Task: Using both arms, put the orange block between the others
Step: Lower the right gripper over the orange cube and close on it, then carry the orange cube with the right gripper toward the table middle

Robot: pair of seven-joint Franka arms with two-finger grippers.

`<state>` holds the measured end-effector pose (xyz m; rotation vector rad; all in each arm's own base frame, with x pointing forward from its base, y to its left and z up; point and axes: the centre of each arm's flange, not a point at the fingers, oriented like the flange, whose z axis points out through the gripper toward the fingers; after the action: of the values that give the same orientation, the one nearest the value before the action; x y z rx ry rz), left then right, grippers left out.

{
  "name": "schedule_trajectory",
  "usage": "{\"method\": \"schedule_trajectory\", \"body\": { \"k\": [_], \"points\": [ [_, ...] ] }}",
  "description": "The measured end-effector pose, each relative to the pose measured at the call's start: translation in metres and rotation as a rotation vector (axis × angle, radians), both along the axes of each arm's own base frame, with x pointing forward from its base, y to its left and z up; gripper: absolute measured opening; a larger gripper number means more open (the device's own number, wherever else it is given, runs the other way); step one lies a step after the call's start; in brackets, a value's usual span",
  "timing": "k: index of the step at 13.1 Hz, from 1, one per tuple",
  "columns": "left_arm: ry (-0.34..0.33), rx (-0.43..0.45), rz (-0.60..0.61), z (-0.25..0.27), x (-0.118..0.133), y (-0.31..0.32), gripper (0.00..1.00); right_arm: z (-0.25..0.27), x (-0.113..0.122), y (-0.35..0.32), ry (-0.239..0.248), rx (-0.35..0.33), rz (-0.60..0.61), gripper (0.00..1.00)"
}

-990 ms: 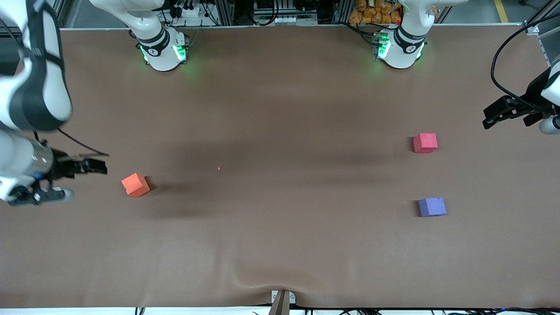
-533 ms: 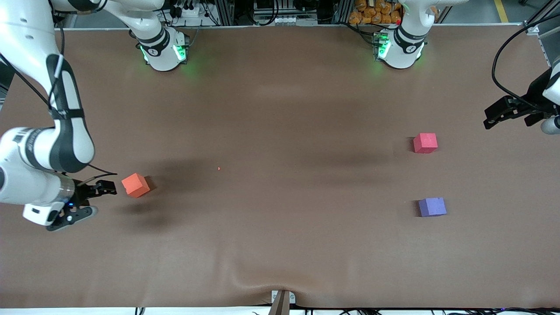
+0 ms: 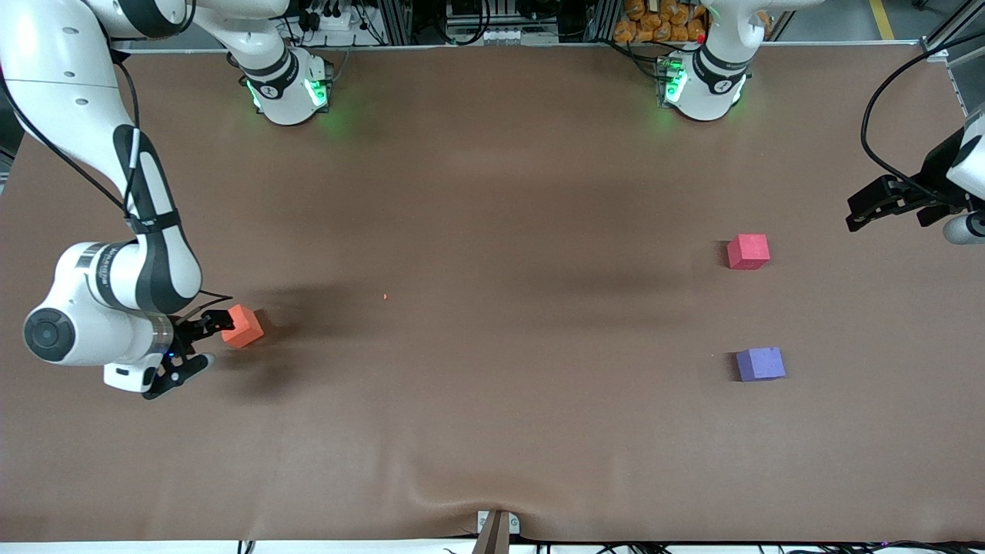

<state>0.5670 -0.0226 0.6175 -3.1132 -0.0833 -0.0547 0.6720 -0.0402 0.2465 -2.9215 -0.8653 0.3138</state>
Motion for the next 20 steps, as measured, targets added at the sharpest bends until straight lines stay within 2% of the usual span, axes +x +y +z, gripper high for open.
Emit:
{"method": "schedule_trajectory", "body": {
  "k": [8, 12, 16, 20],
  "points": [
    [0.011, 0.0, -0.006, -0.008, 0.004, -0.004, 1.0, -0.043, -0.017, 0.006, 0.086, 0.014, 0.039, 1.0],
    [0.013, -0.001, -0.007, -0.018, 0.012, -0.004, 1.0, -0.048, -0.018, 0.009, 0.09, 0.024, 0.035, 1.0],
    [0.011, -0.001, -0.007, -0.018, 0.012, -0.004, 1.0, -0.046, -0.016, 0.012, 0.075, 0.025, 0.037, 0.58],
    [0.013, -0.001, -0.007, -0.019, 0.013, -0.004, 1.0, -0.035, -0.006, 0.018, 0.034, 0.032, 0.04, 0.52]
  ]
}}
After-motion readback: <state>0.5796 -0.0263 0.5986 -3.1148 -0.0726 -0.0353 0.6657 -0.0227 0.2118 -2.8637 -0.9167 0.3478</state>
